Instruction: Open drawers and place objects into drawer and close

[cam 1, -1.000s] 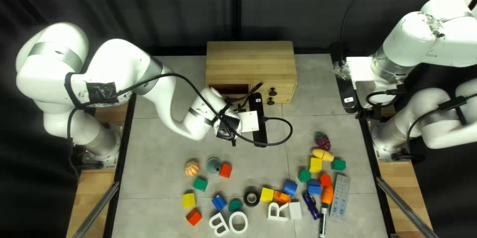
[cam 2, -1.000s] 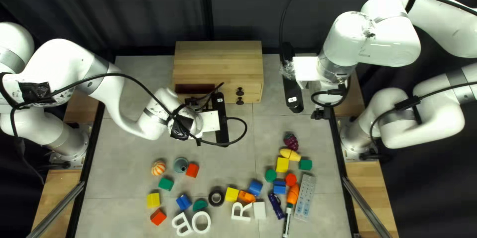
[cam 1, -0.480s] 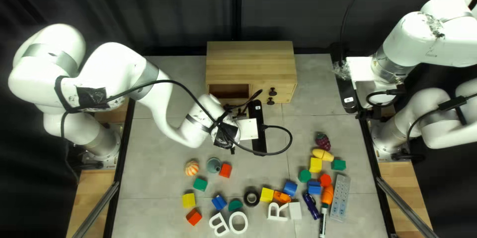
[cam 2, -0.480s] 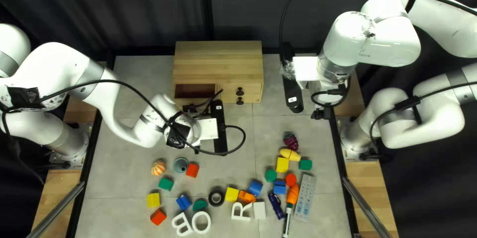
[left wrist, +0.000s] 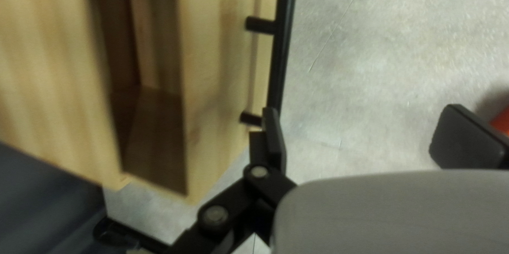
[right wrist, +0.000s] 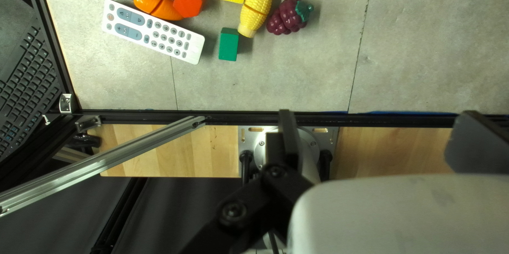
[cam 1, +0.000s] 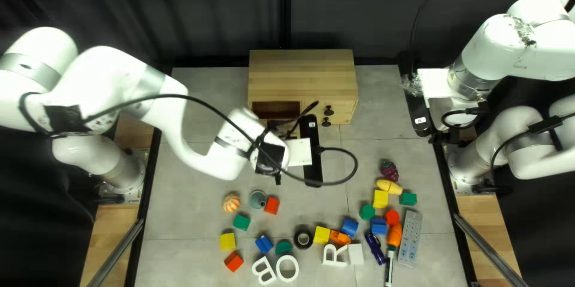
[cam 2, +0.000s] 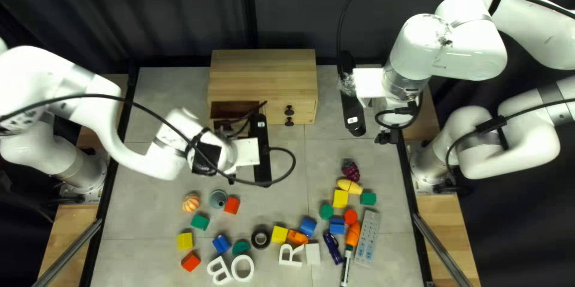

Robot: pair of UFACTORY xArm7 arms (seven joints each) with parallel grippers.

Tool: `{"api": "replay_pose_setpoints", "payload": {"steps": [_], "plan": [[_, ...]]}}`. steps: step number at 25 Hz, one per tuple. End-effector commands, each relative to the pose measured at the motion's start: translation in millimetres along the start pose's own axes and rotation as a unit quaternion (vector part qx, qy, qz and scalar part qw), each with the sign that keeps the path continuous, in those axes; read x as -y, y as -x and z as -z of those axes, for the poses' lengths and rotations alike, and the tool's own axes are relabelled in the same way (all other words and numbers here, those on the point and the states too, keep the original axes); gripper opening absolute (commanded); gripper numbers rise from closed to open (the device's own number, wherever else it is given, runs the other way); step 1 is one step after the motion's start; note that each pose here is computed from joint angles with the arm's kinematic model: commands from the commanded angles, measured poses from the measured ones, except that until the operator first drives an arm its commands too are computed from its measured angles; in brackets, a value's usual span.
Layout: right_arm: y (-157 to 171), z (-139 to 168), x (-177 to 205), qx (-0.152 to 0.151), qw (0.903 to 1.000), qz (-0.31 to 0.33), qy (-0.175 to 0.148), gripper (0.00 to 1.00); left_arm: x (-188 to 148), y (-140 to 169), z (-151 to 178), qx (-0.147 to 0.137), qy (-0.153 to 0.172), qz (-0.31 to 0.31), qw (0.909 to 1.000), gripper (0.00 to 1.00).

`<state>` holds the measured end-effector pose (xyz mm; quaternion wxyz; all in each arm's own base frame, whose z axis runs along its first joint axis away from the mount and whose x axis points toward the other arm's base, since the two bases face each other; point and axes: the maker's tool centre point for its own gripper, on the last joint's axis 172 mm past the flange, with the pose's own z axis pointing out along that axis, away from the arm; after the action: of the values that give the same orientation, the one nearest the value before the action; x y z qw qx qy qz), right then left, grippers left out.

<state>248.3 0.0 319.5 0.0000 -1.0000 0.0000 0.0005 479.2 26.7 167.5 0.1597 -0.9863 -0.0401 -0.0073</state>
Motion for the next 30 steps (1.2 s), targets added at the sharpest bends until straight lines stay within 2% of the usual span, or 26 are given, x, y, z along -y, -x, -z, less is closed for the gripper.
{"api": "replay_pose_setpoints", "payload": {"steps": [1,6,17,24,30], "plan": [[0,0,0,0.000,1.0000,0.000,0.000,1.00,19,-9,4,0.008,0.030,0.007,0.9995,1.00],[0,0,0,0.000,1.0000,0.000,0.000,1.00,40,-15,-2,0.013,0.047,-0.006,0.9988,1.00],[0,0,0,0.000,1.0000,0.000,0.000,1.00,50,-3,-32,-0.011,0.073,-0.033,0.9968,1.00],[0,0,0,0.000,1.0000,0.000,0.000,1.00,53,-2,-41,-0.018,0.088,-0.028,0.9955,1.00],[0,0,0,0.000,1.0000,0.000,0.000,1.00,42,-4,-43,-0.015,0.101,-0.024,0.9945,1.00]]}}
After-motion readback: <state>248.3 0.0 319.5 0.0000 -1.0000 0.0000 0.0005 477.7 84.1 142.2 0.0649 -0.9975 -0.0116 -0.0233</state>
